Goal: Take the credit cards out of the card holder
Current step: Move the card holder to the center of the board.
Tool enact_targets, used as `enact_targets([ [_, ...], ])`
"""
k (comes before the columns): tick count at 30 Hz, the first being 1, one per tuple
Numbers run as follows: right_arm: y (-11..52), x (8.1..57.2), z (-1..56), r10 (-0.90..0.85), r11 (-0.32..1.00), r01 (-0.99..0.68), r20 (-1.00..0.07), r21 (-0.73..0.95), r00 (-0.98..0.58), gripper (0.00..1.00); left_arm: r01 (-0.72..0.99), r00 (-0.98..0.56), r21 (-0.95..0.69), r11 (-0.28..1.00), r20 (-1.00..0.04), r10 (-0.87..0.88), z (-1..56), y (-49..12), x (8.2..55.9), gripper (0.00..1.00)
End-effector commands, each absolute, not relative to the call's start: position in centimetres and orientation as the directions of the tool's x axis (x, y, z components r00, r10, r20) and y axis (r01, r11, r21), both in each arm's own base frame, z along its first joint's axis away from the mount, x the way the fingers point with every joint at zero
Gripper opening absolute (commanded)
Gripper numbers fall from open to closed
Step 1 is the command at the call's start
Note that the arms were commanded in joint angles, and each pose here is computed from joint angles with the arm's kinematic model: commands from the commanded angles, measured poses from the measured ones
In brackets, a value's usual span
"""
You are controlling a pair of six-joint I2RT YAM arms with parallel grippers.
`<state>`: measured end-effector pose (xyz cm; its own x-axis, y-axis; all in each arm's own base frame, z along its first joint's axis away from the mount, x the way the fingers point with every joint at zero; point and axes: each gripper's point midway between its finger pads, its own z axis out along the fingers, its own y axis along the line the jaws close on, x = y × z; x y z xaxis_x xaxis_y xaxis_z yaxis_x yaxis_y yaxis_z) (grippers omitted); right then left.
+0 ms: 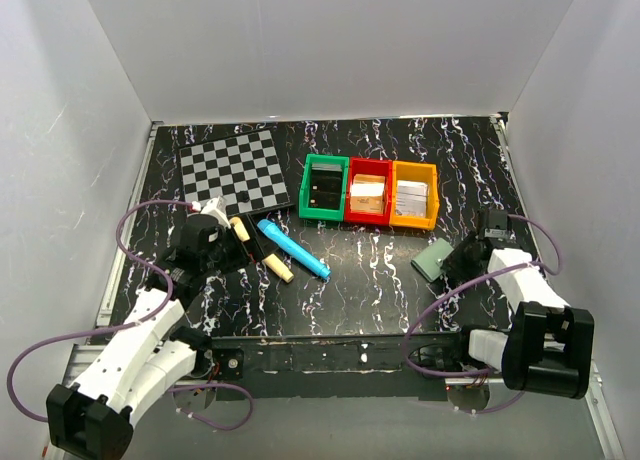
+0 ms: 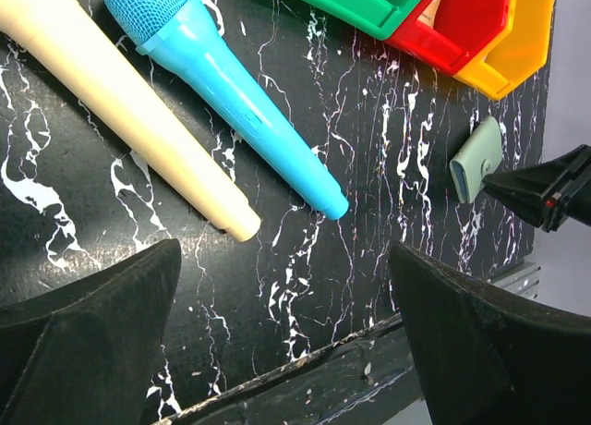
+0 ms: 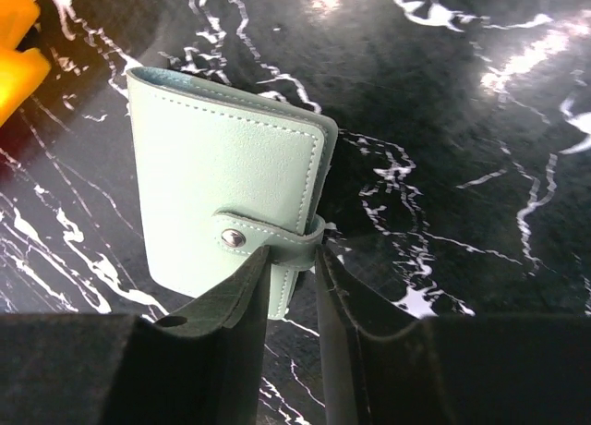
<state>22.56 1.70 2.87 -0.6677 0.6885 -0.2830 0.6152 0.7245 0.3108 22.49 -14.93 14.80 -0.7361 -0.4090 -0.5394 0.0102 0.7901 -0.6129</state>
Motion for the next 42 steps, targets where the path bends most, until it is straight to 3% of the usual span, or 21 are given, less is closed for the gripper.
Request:
enact_targets([
  [1, 3.6, 22.5, 2.5, 0.632, 0.766, 0.548, -0.237, 0.334, -0.738, 0.31, 0.029, -0.732, -0.64, 0.768, -0.537, -0.42, 15.1, -15.4, 22.2, 0.97],
  [16, 12.3, 18.3, 2.0, 0.365, 0.9, 0.299, -0.173, 0.318, -0.915, 0.32, 0.022, -0.751, -0.654, 0.756, -0.51, -0.42, 14.2, -15.7, 21.3, 0.97],
  [20, 14.7, 17.1, 1.8, 0.269, 0.929, 0.207, -0.176, 0.308, -0.947, 0.33, 0.094, -0.772, -0.651, 0.753, -0.525, -0.358, 14.5, -17.6, 20.6, 0.92],
  [28, 19.1, 17.2, 2.9, 0.052, 0.964, -0.003, -0.203, 0.265, -0.978, 0.35, 0.167, -0.829, -0.59, 0.79, -0.518, -0.212, 13.4, -22.5, 18.6, 0.93],
  [32, 19.2, 17.8, 2.9, 0.019, 0.973, -0.031, -0.215, 0.229, -0.977, 0.36, 0.191, -0.85, -0.567, 0.801, -0.504, -0.154, 12.5, -24.6, 17.5, 0.93],
  [39, 18.0, 17.4, 5.0, 0.024, 0.969, -0.05, -0.292, 0.243, -0.956, 0.6, 0.214, -0.866, -0.574, 0.79, -0.485, -0.118, 11.4, -27.7, 17.4, 0.93],
  [42, 17.5, 16.8, 5.2, 0.027, 0.965, -0.056, -0.31, 0.256, -0.95, 0.6, 0.231, -0.872, -0.575, 0.785, -0.481, -0.096, 11.2, -29.3, 17.7, 0.92],
])
